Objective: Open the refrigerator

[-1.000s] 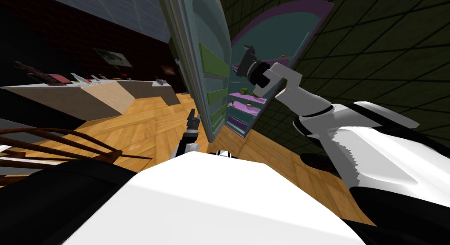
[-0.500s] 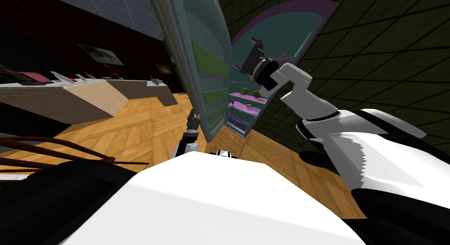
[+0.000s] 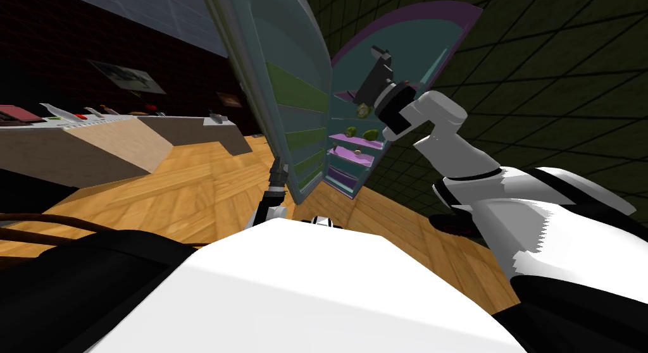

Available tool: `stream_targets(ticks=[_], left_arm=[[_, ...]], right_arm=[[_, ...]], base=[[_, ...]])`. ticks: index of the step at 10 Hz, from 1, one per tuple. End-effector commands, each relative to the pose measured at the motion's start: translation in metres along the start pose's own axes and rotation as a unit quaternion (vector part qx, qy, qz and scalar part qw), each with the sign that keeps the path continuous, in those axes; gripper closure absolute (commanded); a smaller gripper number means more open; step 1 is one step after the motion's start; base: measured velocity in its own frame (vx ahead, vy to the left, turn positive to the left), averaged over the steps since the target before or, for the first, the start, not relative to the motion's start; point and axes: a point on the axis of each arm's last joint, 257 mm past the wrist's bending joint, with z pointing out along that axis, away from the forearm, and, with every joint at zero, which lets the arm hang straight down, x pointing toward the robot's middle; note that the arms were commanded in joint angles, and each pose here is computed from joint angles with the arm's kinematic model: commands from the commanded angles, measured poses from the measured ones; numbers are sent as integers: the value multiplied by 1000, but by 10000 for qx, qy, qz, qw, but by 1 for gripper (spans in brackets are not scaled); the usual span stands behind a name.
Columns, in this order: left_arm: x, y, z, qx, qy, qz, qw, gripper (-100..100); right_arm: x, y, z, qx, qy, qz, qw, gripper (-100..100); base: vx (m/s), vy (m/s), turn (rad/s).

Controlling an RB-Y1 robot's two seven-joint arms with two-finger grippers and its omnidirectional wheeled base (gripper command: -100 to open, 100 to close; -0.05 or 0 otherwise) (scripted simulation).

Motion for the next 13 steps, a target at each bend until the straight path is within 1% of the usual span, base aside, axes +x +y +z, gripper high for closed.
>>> stream_targets(ticks=[1,2,4,5,7,8,10,11,12,13], left_arm=[[0,0,0,0,0,1,10000,0],[0,0,0,0,0,1,10000,0],[0,0,0,0,0,-1,10000,0],[0,0,0,0,0,-1,10000,0],[0,0,0,0,0,1,10000,0],[0,0,0,0,0,1,10000,0],[0,0,0,0,0,-1,10000,0],[0,0,0,0,0,-1,10000,0],[0,0,0,0,0,0,10000,0],[0,0,0,0,0,1,10000,0]], right_arm=[[-8,3,-1,-54,-164,-83,9998,-100],[-5,-7,-17,-87,-233,-121,9996,-100],[0,-8,-27,-122,-305,-58,9994,-100],[-7,-8,-28,-180,-431,-74,9989,-100],[-8,-4,-28,-251,-459,-208,9984,-100],[-5,-10,-45,-363,-497,-294,9977,-100],[3,-7,-56,-463,-482,-256,9974,-100],[-1,-8,-57,-530,-559,-296,9966,-100],[-3,-2,-58,-633,-590,-307,9958,-100],[-1,-1,-58,-655,-560,-392,9955,-100]], base=[[-5,-17,-1],[42,136,-254],[46,147,-68],[28,40,34],[-3,-6,-2],[56,130,-240],[36,147,-73],[12,48,31],[0,0,0],[-2,-18,-2]])
